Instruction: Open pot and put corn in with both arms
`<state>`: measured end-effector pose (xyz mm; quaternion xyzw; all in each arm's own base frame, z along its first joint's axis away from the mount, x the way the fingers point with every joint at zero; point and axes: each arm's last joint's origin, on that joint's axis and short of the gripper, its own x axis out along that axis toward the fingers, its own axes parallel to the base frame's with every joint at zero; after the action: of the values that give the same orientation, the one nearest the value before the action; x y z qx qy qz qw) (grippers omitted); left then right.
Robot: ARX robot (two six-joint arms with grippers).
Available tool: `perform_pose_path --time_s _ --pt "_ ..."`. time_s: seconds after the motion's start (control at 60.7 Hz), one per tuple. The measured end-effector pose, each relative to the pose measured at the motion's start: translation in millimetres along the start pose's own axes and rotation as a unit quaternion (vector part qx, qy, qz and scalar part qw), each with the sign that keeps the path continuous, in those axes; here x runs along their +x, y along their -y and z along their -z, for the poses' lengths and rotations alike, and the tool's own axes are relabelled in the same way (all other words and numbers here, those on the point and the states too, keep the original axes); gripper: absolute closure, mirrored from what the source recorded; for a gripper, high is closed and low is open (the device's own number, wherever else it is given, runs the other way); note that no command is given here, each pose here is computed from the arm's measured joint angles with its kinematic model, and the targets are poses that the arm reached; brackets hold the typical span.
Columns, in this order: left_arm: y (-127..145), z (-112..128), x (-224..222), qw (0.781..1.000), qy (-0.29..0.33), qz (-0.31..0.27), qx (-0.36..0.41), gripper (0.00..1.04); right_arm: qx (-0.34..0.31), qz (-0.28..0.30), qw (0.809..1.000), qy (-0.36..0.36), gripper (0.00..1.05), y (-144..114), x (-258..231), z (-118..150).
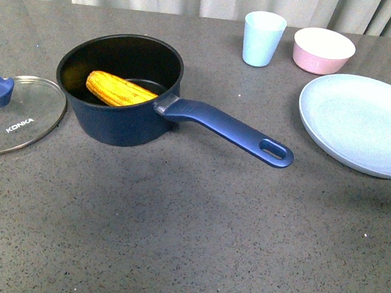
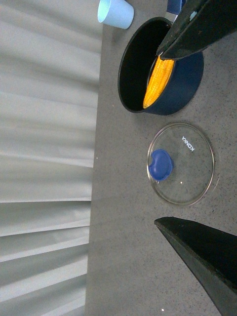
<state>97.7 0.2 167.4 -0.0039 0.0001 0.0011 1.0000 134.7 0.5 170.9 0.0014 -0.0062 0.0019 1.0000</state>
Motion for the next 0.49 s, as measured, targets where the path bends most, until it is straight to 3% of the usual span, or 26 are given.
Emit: perform_pose_path --time_s 0.494 --pt "0.0 0.0 0.0 1.0 0.0 0.0 0.0 0.09 0.0 0.0 1.0 0.005 1.03 0.0 -17.4 -3.7"
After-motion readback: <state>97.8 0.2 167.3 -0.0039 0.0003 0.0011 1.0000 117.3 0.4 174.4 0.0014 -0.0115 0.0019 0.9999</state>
